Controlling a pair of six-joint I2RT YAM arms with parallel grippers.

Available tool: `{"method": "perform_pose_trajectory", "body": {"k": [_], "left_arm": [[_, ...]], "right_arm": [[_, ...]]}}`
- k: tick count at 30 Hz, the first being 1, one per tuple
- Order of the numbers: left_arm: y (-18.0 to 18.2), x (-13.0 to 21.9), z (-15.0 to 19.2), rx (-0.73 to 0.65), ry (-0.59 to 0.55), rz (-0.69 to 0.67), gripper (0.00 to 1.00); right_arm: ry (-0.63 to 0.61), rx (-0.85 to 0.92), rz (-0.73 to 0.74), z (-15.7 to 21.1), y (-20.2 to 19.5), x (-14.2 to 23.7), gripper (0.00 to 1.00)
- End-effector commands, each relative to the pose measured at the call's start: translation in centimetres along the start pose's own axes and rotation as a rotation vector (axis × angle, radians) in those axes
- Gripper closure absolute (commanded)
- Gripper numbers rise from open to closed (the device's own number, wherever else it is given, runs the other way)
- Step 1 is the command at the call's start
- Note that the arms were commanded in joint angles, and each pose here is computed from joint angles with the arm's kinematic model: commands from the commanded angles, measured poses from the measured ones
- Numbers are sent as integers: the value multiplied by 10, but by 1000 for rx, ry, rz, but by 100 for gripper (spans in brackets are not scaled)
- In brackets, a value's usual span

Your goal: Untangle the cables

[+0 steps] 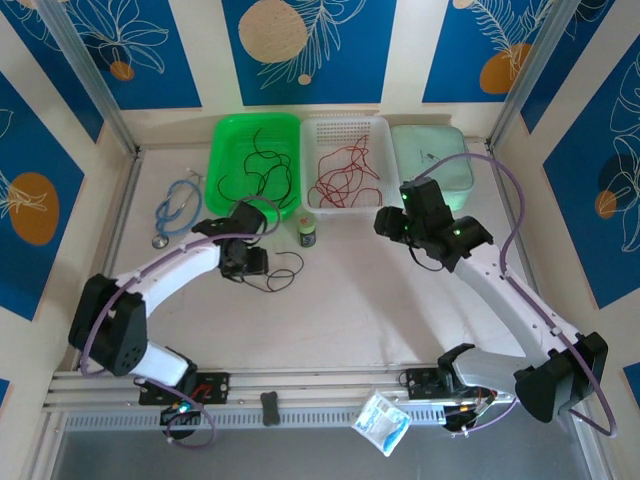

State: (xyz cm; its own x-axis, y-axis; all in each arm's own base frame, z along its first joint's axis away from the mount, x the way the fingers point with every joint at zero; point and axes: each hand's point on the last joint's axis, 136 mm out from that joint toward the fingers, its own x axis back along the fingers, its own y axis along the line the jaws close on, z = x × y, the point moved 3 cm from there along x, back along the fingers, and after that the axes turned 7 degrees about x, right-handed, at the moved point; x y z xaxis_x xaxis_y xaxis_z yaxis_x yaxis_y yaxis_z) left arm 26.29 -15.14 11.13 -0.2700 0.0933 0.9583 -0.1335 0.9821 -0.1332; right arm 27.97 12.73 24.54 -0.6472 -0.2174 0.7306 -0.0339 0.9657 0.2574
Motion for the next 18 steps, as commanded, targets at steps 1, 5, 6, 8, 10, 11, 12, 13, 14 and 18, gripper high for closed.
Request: {"method": "perform_pose_trajectory", "body": {"k": [1,5,6,8,10,11,12,13,14,18], "left_arm": [[-35,-3,-1,-39,3,101,41],[-72,-16,-3,-173,-2,152,41],[-79,-19,-2,-212,-6,147,41],[-96,-26,-1,-308,-15,128,41],[-105,-36,1,-376,-18,96,42],[-109,-39,2,-403,-20,84,42],[-111,-45,3,-427,-22,60,42],[-111,-51,3,-441,-25,32,42],[-109,-55,2,-447,-28,9,43],[-104,-68,-4,-475,-54,-61,44]], "right_arm": [[56,0,-1,19,-2,-5,51],[98,-9,4,39,-1,-15,52],[104,-7,5,42,-1,-16,53],[111,-8,17,46,-2,-16,53],[114,-8,26,49,-4,-15,53],[112,-8,29,49,-5,-14,53],[110,-8,31,49,-6,-13,53],[107,-8,34,49,-7,-11,53],[104,-8,36,49,-8,-10,53],[94,-10,38,49,-10,-3,53]]}}
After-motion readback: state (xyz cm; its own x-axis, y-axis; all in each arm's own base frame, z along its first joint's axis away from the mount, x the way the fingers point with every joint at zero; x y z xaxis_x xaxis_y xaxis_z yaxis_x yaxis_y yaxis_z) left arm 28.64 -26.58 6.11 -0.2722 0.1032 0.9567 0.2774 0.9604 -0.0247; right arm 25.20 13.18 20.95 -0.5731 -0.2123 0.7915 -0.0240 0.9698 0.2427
